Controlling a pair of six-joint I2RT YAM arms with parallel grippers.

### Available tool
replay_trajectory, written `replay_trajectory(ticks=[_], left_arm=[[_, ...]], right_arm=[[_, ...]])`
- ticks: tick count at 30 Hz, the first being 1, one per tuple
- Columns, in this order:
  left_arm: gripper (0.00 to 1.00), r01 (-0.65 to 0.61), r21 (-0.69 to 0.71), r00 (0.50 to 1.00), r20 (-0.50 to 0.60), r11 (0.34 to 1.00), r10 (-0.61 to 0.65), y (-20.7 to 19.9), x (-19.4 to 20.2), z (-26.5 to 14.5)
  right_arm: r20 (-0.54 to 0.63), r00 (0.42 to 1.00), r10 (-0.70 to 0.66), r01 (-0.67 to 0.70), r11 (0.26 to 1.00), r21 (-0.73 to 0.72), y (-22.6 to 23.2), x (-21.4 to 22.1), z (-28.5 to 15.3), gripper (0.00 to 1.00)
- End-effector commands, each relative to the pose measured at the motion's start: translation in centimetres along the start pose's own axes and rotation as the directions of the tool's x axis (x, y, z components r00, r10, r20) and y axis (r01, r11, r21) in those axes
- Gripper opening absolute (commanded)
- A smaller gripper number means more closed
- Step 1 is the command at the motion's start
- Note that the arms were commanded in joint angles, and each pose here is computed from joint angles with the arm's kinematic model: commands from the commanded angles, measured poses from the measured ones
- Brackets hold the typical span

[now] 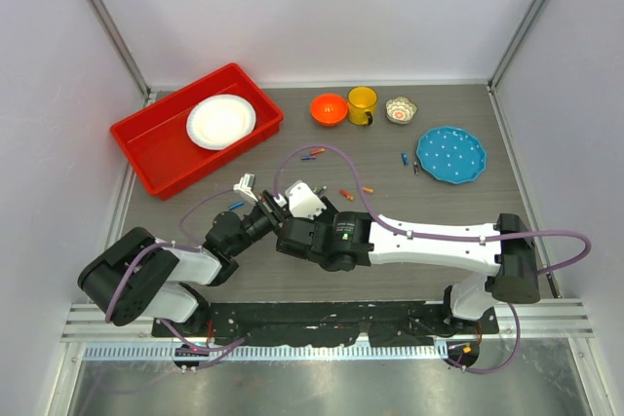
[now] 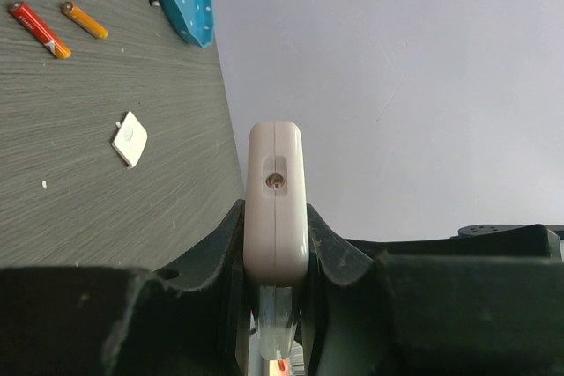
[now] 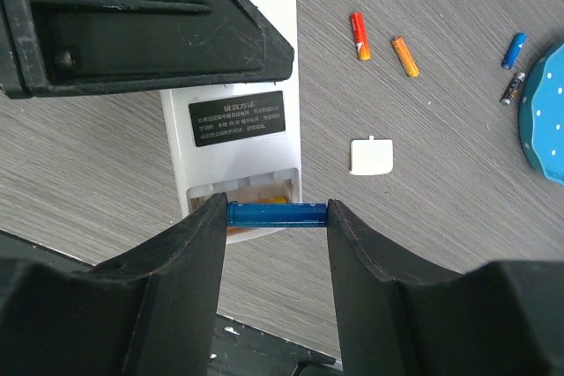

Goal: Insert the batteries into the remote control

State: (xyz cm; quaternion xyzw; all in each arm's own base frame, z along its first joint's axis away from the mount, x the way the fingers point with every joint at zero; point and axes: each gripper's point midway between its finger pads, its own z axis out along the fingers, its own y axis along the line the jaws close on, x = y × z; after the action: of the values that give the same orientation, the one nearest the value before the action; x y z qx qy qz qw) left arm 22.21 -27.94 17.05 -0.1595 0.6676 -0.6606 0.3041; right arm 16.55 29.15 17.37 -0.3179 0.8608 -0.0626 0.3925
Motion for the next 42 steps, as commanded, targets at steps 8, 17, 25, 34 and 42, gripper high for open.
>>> replay_trajectory(ticks=[8,17,25,34,42], left_arm=[[0.00,-0.073,0.289,0.997,0.048,0.954,0.062,-7.47,-0.97,-0.41],[0.00,-0.073,0.289,0.997,0.048,0.954,0.062,-7.48,-0.98,-0.37],[0.00,-0.072,0.281,0.997,0.046,0.957,0.062,-7.16,-0.93,-0.35],[0.00,-0.074,0.277,0.997,0.049,0.958,0.063,-7.05,-0.97,-0.30],[0.00,-0.074,0.275,0.997,0.048,0.959,0.063,-6.94,-0.94,-0.35]], right_arm=[[0.042,0.998,0.054,-0.052,0.998,-0.034,0.02,-1.33,-0.81,0.30],[0.055,0.997,0.061,-0.059,0.998,-0.033,-0.15,-1.84,-1.07,0.42],[0.049,0.997,0.062,-0.061,0.998,-0.022,-0.15,-1.68,-0.82,0.48],[0.067,0.994,0.081,-0.080,0.997,-0.022,-0.40,-2.12,-1.16,0.52],[0.068,0.994,0.089,-0.088,0.996,-0.022,-0.48,-2.14,-1.20,0.55]])
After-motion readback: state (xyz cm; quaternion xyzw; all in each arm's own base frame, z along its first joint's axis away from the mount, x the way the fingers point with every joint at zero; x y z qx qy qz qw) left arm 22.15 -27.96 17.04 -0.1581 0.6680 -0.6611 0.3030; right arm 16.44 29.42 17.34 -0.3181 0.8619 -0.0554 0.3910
